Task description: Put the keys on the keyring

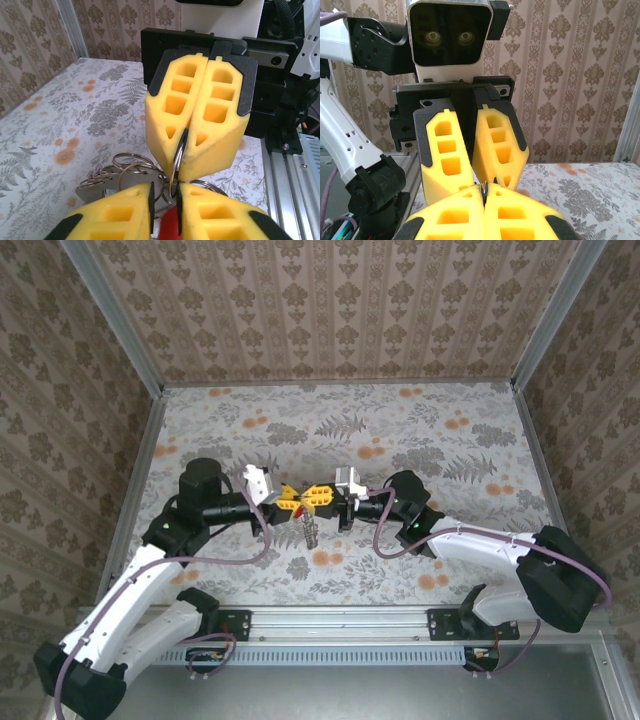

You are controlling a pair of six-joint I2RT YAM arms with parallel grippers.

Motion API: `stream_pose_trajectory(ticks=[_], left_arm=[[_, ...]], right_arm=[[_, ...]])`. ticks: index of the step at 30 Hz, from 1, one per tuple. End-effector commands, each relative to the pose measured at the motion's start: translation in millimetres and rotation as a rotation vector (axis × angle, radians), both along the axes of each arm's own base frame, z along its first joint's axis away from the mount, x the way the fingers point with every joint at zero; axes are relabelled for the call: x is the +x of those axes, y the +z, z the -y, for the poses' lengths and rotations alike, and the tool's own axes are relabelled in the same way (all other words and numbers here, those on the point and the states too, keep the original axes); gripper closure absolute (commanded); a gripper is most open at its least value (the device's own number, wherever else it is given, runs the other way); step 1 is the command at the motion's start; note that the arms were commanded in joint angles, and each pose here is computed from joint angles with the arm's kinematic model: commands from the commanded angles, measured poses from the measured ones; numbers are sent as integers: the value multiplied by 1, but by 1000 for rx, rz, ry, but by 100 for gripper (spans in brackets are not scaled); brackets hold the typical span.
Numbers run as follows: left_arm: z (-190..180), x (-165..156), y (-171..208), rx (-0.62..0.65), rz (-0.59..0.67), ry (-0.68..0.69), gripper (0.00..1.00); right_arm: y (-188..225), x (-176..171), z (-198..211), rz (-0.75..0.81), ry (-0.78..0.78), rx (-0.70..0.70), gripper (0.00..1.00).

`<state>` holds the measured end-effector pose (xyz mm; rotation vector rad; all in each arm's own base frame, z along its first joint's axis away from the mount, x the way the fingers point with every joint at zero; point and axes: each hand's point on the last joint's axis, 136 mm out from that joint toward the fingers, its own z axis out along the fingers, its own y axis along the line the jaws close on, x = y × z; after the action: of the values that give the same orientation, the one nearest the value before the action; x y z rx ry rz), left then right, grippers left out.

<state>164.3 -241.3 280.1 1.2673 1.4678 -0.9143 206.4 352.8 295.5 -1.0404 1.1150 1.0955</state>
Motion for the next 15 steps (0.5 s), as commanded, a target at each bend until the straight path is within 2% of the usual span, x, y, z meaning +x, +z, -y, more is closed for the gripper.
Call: stream_pose_trajectory(ticks=[1, 5, 7, 8, 9, 10, 15], left_arm=[[2, -4, 15, -27, 3, -34, 84], [3, -8, 15, -20, 13, -64, 99], [3, -9, 15, -11, 10, -76, 100], [2, -9, 14, -2, 10, -73, 100], [1, -7, 14, 11, 8, -58, 100], [-1, -5, 12, 28, 4, -38, 100], [-11, -1, 5, 168, -15, 6, 100]], right_arm=[[24, -8, -4, 84, 44, 43, 100], [19, -8, -6, 94, 46, 11, 100], [11, -7, -6, 98, 39, -41, 100], [7, -7, -6, 99, 35, -81, 98], [0, -7, -5, 95, 34, -135, 89], [-6, -8, -3, 86, 45, -191, 85], [-31, -15, 9, 51, 103, -479, 75]])
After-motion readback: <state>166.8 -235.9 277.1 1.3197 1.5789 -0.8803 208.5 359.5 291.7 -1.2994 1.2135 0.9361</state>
